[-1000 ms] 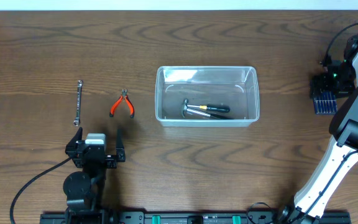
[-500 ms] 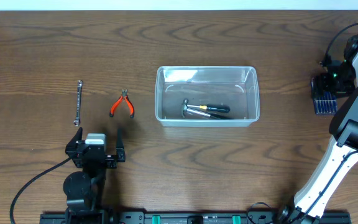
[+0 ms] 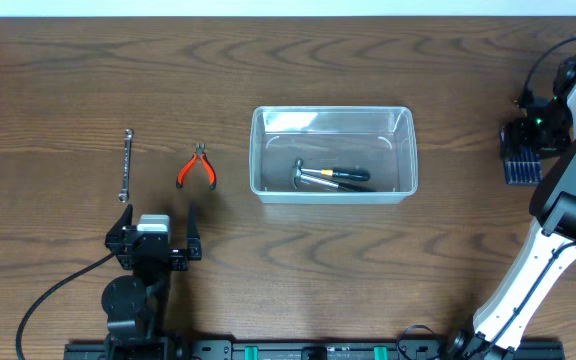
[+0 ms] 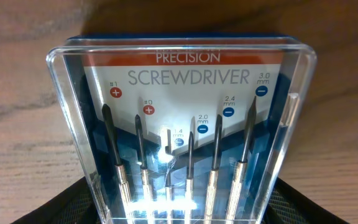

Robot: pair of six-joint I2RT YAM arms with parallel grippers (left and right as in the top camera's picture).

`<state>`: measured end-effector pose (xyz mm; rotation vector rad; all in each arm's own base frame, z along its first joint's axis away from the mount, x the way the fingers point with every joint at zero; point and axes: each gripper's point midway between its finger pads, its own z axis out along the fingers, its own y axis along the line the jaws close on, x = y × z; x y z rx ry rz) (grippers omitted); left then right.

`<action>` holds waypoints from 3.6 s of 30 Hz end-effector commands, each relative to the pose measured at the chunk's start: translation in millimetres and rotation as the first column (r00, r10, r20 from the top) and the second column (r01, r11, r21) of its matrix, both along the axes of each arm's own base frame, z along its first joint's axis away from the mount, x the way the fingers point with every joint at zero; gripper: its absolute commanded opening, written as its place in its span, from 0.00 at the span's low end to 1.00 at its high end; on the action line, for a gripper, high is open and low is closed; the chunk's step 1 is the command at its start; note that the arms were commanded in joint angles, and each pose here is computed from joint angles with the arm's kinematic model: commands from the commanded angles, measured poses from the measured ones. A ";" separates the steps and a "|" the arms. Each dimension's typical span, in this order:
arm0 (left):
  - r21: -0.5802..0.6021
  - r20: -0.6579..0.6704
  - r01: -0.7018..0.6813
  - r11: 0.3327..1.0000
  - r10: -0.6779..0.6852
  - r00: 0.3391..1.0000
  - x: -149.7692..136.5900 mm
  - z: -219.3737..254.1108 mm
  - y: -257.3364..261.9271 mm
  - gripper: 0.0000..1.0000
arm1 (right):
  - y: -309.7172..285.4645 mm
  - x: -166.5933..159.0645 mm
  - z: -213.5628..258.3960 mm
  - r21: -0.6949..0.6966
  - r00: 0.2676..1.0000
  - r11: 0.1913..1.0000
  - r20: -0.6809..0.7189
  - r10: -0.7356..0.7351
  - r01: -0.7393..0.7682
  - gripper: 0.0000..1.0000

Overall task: Pack container
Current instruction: 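Lift the screwdriver case and carry it over the clear container, then lower the case into the container and open the right gripper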

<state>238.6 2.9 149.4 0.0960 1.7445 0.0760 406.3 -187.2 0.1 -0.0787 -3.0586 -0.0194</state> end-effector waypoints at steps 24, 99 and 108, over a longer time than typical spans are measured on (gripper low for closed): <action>-0.013 -0.036 0.014 1.000 -0.014 0.999 0.2 -15.2 -2.9 0.98 | 107.7 82.4 131.4 0.004 0.944 0.976 0.255 0.209 -0.217 0.20; -0.013 -0.036 0.014 1.000 -0.014 0.999 0.2 -15.2 -2.8 0.98 | 432.4 -45.1 63.3 0.225 0.407 0.369 0.152 0.901 -0.902 0.24; -0.013 -0.036 0.014 1.000 -0.014 0.999 0.2 -15.2 -2.8 0.98 | 428.7 -39.4 51.4 0.197 0.405 0.375 0.148 0.902 -0.906 0.27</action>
